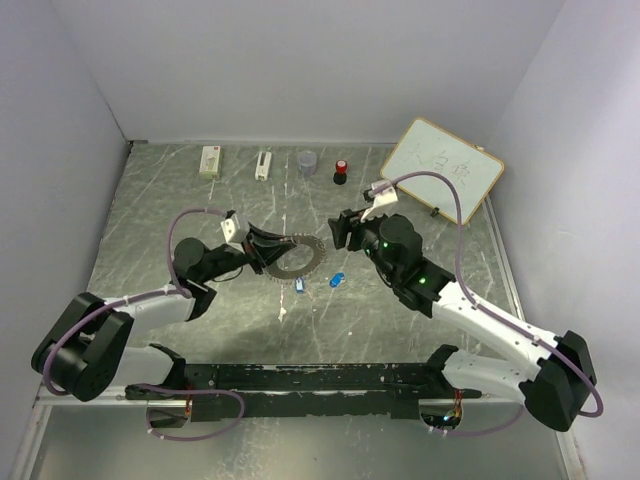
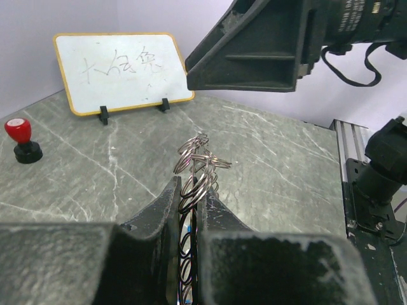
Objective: Put the keys on the keyring
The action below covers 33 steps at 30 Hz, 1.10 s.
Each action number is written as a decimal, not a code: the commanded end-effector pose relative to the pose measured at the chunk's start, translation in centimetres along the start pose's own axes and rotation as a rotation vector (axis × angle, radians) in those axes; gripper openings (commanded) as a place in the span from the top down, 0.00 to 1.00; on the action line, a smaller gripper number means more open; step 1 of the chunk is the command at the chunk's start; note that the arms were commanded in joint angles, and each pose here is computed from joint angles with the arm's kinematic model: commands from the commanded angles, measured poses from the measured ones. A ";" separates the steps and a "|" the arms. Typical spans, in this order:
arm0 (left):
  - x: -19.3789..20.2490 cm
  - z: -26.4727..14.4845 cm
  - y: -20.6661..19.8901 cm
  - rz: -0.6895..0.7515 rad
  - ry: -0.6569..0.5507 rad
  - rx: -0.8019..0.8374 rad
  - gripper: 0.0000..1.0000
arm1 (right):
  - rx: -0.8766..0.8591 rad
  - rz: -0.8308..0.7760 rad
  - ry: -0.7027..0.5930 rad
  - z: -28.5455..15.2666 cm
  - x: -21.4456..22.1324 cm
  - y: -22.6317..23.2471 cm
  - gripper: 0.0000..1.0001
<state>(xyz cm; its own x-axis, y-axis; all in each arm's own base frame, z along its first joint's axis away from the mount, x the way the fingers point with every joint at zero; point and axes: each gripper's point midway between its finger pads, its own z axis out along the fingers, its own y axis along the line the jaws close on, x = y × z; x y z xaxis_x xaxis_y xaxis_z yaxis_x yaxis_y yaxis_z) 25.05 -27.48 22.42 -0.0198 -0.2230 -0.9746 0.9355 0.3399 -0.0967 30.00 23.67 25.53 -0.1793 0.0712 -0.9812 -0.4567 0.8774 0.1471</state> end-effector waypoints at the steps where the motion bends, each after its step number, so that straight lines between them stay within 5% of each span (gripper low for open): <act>1: -2.3 -0.2 -1.9 0.128 -0.092 0.099 0.93 | 0.132 0.017 0.003 -0.8 0.6 -2.5 0.40; 13: -2.2 -0.2 -1.5 0.231 -0.142 0.145 0.93 | 0.175 0.014 0.026 -2.2 2.1 -3.9 0.36; 19: -2.8 -0.4 0.9 0.223 -0.164 -0.001 0.93 | 0.204 0.014 0.084 -2.2 3.5 -4.6 0.36; 33: -4.7 -6.0 5.2 0.248 -0.210 -0.446 0.93 | -0.035 0.106 0.524 1.1 16.6 1.6 0.47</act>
<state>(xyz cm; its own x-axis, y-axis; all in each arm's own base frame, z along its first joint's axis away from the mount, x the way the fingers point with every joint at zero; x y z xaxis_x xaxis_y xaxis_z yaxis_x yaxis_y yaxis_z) 26.79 -21.60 24.50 0.2560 -0.2649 -0.9297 0.7652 0.6432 0.0274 28.31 23.60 9.92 -0.5675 -0.1185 -0.8148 -0.3982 0.9057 0.1457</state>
